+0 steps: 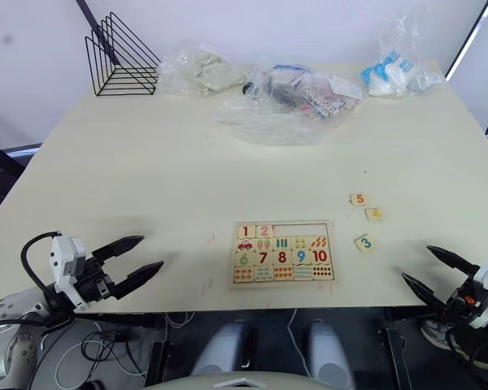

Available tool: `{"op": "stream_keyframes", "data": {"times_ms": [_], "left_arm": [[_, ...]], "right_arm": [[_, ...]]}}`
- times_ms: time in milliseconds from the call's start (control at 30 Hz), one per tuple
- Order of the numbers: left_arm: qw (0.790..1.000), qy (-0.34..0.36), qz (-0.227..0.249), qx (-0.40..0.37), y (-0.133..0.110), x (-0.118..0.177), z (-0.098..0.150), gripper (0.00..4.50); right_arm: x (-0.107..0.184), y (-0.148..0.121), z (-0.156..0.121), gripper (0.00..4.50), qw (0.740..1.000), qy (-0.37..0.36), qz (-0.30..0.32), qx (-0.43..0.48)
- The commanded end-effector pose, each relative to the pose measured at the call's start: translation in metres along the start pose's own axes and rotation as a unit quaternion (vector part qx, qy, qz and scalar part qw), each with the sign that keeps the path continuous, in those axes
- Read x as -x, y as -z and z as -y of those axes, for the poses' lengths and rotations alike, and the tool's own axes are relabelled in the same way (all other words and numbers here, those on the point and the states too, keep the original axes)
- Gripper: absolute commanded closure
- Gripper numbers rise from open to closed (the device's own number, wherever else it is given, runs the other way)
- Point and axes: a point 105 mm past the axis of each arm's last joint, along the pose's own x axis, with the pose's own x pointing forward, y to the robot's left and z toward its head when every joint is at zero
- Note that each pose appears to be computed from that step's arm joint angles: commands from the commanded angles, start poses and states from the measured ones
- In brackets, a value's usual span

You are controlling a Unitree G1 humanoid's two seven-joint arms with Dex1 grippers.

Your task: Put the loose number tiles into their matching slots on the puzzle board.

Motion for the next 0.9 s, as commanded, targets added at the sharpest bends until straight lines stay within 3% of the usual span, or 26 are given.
{"op": "stream_keyframes", "data": {"times_ms": [33, 900], "left_arm": [[1.000, 0.002, 0.011, -0.022, -0.0106, -0.0011, -0.0023, 0.04], [0.999, 0.013, 0.008, -0.031, -0.0140, -0.0076, -0.0059, 0.04]], "right_arm": [[0.0046, -0.0100, 0.0073, 0.00, 1.000, 0.011, 0.009, 0.025], [-0.0020, -0.0096, -0.0020, 0.00, 1.000, 0.011, 0.018, 0.022]]}}
